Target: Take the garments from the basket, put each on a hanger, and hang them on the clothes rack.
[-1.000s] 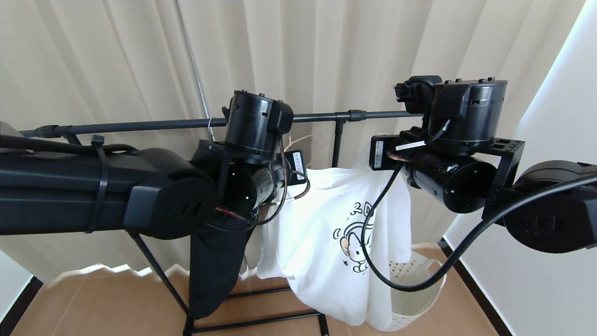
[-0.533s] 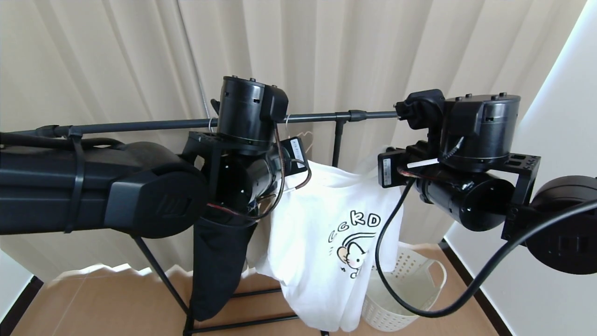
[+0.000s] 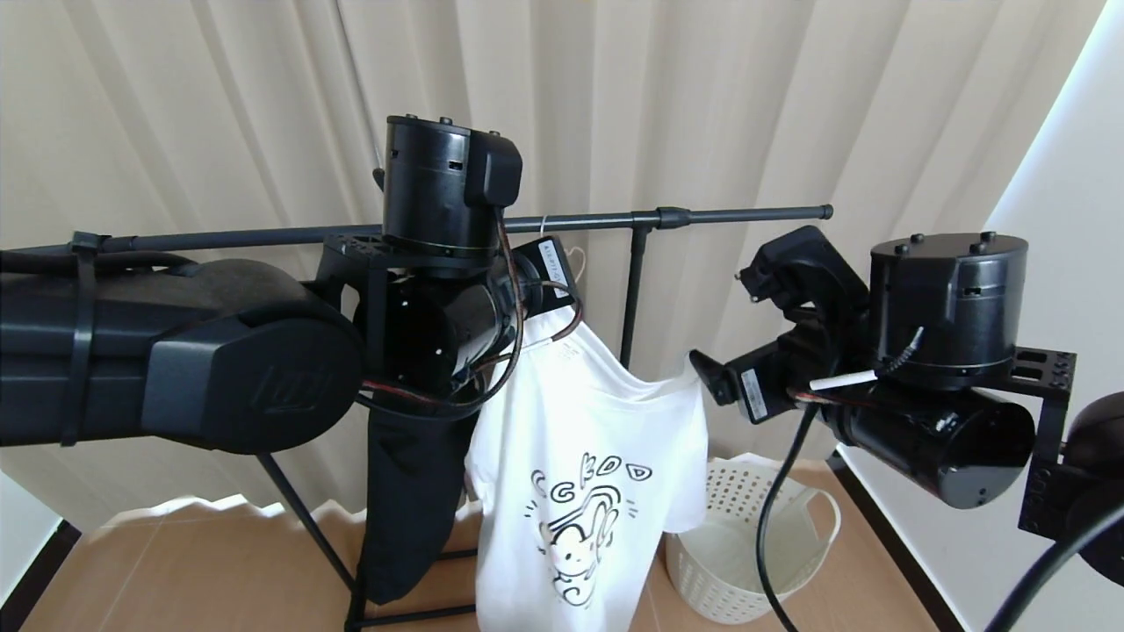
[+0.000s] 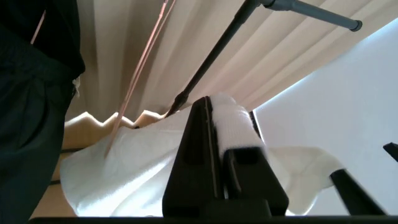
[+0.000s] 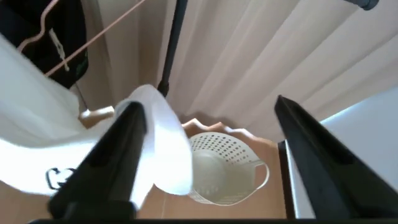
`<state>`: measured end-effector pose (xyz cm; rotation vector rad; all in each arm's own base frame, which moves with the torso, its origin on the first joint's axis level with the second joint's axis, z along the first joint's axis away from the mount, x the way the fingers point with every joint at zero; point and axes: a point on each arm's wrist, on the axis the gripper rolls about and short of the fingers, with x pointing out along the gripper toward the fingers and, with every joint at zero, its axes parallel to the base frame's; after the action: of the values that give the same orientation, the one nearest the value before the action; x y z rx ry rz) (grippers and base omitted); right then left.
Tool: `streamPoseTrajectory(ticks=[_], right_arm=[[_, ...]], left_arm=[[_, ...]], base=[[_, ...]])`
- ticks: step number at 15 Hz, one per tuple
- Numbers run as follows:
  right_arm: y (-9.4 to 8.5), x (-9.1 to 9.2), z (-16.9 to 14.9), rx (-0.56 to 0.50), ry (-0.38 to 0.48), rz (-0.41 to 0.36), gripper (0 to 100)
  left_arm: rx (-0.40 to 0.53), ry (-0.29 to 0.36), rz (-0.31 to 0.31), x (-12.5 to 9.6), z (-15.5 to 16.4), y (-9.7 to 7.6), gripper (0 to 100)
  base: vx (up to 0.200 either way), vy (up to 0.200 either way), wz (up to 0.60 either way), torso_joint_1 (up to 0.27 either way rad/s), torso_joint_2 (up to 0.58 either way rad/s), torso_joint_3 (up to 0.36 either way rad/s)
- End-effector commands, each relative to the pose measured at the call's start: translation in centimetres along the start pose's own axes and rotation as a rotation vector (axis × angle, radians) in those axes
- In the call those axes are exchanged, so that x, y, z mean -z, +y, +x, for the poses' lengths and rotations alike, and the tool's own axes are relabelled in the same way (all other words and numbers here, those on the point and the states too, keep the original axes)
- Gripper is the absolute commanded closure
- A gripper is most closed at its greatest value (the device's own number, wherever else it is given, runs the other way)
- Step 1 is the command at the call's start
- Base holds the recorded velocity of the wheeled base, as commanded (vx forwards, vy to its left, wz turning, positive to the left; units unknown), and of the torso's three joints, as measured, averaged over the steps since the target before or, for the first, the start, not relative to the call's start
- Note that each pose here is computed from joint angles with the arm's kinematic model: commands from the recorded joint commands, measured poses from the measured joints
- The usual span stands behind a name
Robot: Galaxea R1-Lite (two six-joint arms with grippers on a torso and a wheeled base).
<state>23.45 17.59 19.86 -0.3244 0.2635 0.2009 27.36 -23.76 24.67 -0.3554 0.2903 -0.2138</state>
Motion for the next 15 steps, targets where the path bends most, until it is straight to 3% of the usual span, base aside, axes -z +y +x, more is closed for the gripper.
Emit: streamPoseTrajectory(ticks=[1, 3, 5, 8, 9, 11, 13, 14, 15], right_arm=[[-0.4, 1.1, -1.2, -0.066, 0.007, -0.038, 0], [-0.9, 2.4, -2.6, -0.255, -0.010, -0.109, 0], [-0.9, 3.5, -3.2, -0.401, -0.016, -0.134, 0], [-0.6, 3.6, -3.3, -0.560, -0.047, -0.130, 0], [0.0, 3.5, -2.5, -0.568, -0.034, -0.109, 0], [2.6, 2.1, -1.6, -0.579, -0.065, 0.061, 0], [4.9, 0.7, -0.6, -0.472, -0.086, 0.185, 0], [6.2, 0.2, 0.5, -0.389, -0.086, 0.211, 0], [6.5, 0.1, 0.5, -0.380, -0.087, 0.224, 0]], left_arm=[[0.004, -0.005, -0.002, -0.2, -0.2, 0.0, 100], [0.008, -0.012, -0.006, -0.4, -0.3, -0.2, 100], [0.004, -0.024, -0.010, -0.7, -0.5, -0.2, 100], [-0.006, -0.025, -0.006, -0.5, -0.5, -0.2, 100], [0.004, -0.018, -0.002, -0.2, -0.7, -0.5, 100], [0.008, -0.014, 0.003, 0.0, -0.8, -0.7, 100], [0.007, -0.013, 0.003, 0.0, -0.8, -0.7, 100], [0.008, -0.011, 0.005, 0.1, -0.8, -0.7, 100], [0.008, -0.008, 0.007, 0.2, -0.8, -0.8, 100]], base=[[0.000, 0.000, 0.00, 0.000, 0.00, 0.000], [0.000, 0.000, 0.00, 0.000, 0.00, 0.000], [0.000, 0.000, 0.00, 0.000, 0.00, 0.000], [0.000, 0.000, 0.00, 0.000, 0.00, 0.000], [0.000, 0.000, 0.00, 0.000, 0.00, 0.000], [0.000, 0.000, 0.00, 0.000, 0.00, 0.000], [0.000, 0.000, 0.00, 0.000, 0.00, 0.000], [0.000, 0.000, 0.00, 0.000, 0.00, 0.000], [0.000, 0.000, 0.00, 0.000, 0.00, 0.000]])
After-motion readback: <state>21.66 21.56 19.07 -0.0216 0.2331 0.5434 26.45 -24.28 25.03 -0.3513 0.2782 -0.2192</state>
